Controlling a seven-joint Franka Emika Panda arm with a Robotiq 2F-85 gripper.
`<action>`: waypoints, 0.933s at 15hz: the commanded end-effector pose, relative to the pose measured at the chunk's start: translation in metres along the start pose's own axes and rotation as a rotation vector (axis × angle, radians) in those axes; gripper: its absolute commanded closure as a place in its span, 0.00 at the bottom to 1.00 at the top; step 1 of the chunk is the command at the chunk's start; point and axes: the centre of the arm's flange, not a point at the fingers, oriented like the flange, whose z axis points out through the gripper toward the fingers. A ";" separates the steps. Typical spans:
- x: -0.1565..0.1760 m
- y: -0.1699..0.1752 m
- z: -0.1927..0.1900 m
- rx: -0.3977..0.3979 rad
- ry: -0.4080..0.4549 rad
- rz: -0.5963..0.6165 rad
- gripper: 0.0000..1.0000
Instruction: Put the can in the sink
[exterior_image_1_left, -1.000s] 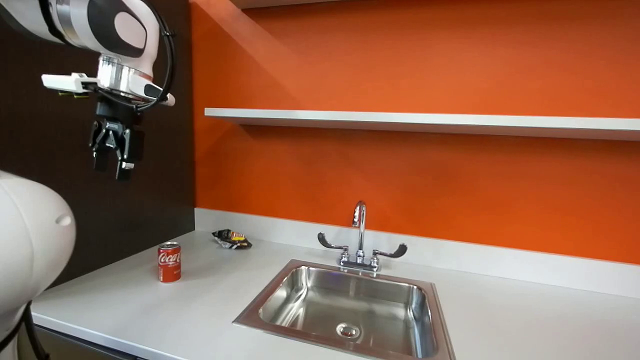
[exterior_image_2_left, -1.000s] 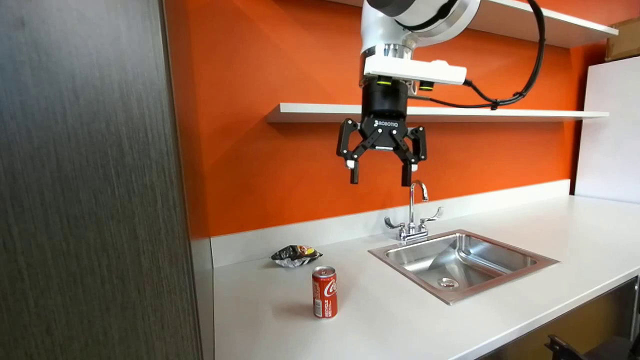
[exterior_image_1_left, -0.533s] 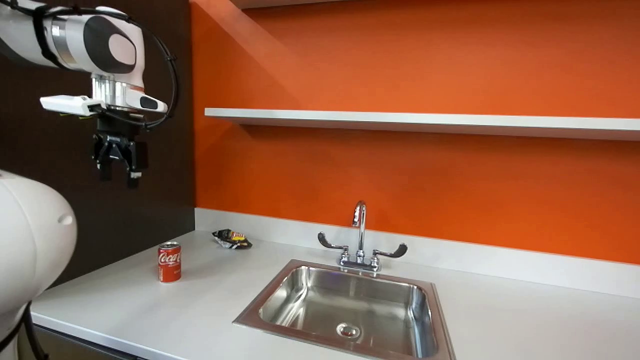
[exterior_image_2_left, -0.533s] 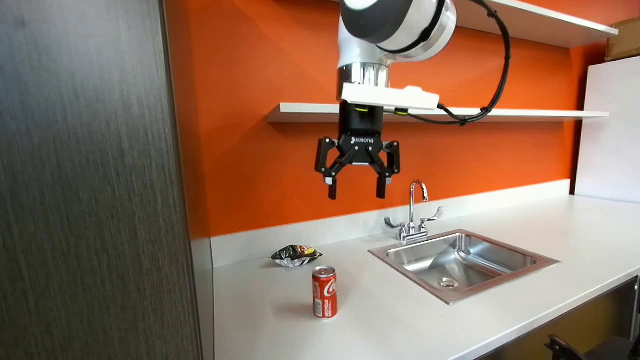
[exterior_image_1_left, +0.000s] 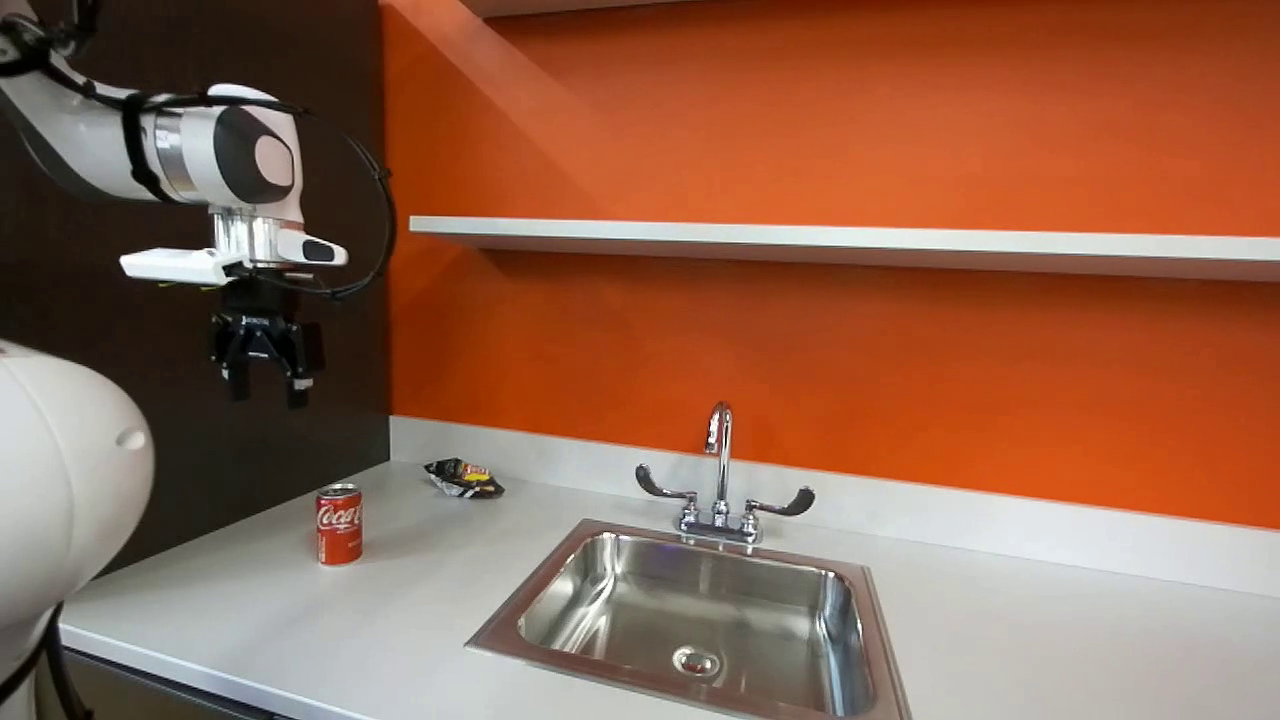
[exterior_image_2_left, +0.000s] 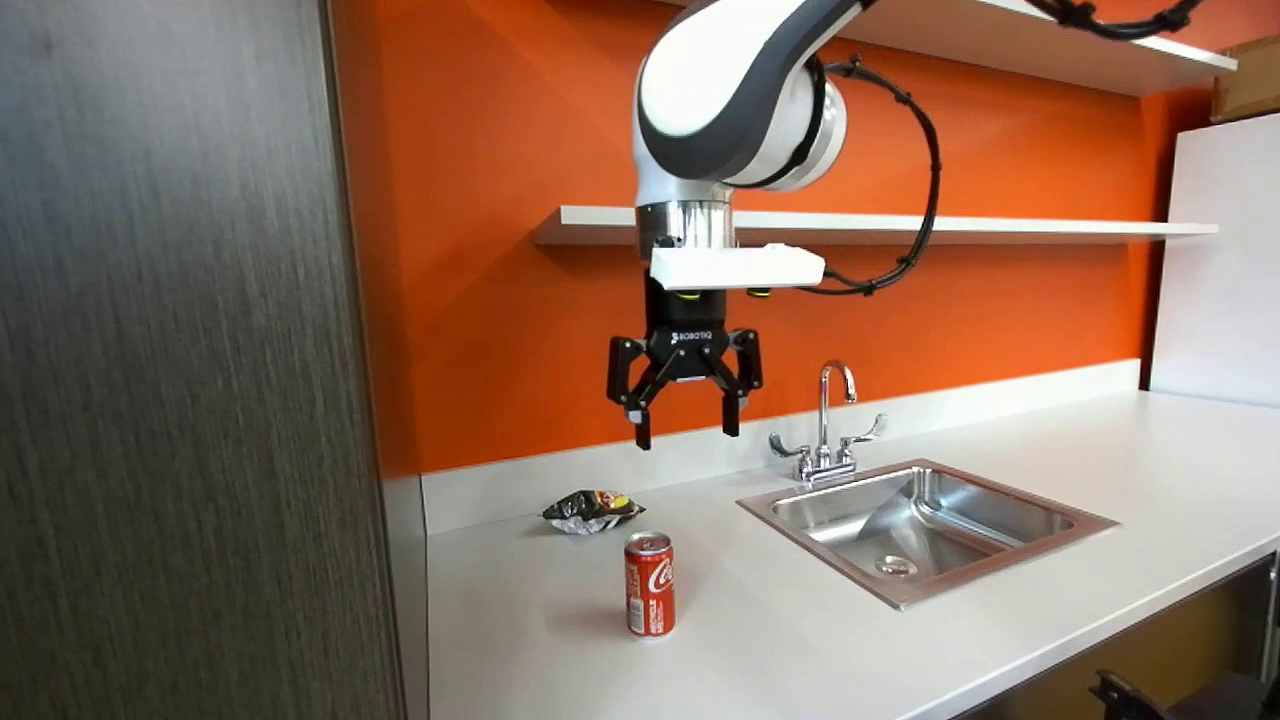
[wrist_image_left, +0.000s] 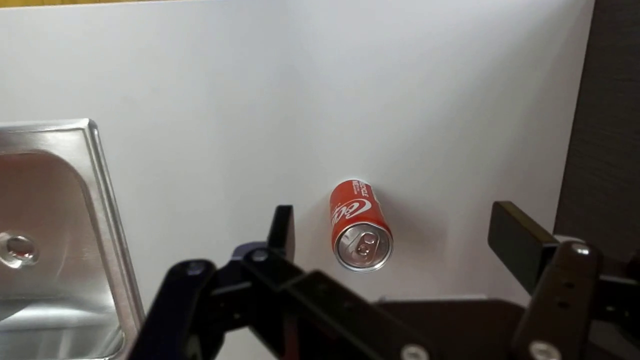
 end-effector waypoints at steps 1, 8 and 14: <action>0.025 -0.011 0.019 -0.013 -0.020 -0.005 0.00; 0.050 -0.014 0.062 0.031 -0.068 0.018 0.00; 0.070 -0.011 0.089 0.049 -0.103 0.045 0.00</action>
